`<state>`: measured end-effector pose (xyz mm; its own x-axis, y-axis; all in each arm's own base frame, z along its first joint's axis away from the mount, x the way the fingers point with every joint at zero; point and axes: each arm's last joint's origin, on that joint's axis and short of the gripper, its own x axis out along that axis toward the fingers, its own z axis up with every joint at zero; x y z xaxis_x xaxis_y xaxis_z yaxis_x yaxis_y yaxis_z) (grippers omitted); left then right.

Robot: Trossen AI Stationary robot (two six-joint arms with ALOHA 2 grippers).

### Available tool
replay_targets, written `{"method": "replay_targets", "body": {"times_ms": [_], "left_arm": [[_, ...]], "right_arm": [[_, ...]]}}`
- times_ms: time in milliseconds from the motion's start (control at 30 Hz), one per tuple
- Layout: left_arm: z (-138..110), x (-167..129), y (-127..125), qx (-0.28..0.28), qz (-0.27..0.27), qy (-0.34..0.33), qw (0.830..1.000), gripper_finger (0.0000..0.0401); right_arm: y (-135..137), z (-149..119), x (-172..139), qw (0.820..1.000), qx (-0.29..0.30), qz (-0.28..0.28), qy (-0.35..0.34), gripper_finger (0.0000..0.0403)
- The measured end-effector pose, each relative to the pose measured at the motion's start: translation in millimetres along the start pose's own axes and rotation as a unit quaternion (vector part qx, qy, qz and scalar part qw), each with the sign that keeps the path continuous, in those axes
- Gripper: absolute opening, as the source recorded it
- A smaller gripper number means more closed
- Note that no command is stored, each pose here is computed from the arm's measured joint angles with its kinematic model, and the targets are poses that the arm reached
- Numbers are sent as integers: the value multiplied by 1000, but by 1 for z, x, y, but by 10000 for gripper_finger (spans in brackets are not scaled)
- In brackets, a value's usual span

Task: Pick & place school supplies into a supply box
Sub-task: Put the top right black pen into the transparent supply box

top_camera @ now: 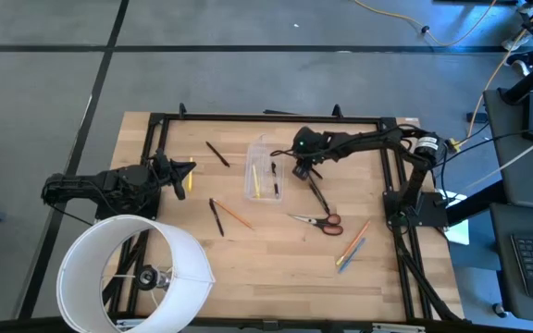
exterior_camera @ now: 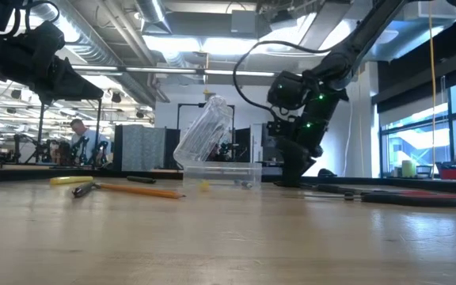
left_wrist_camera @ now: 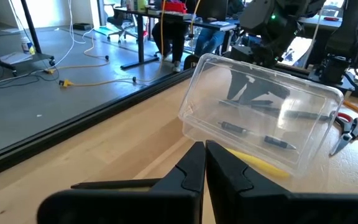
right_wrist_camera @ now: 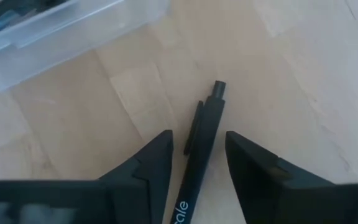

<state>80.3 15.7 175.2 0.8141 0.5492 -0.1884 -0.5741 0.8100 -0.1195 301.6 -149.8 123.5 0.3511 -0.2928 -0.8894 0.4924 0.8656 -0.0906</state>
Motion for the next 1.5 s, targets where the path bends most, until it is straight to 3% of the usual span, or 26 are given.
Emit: {"method": "replay_targets", "body": {"times_ms": [400, 667, 1500], "left_arm": [[0, 0, 0, 0, 0, 0, 1000, 6], [0, 0, 0, 0, 0, 0, 1000, 7], [0, 0, 0, 0, 0, 0, 1000, 8]], "right_arm": [[1, 0, 0, 1000, -11, 24, 1, 55], [1, 0, 0, 1000, -8, 25, -3, 65], [0, -2, -8, 999, 4, 30, 14, 48]]}}
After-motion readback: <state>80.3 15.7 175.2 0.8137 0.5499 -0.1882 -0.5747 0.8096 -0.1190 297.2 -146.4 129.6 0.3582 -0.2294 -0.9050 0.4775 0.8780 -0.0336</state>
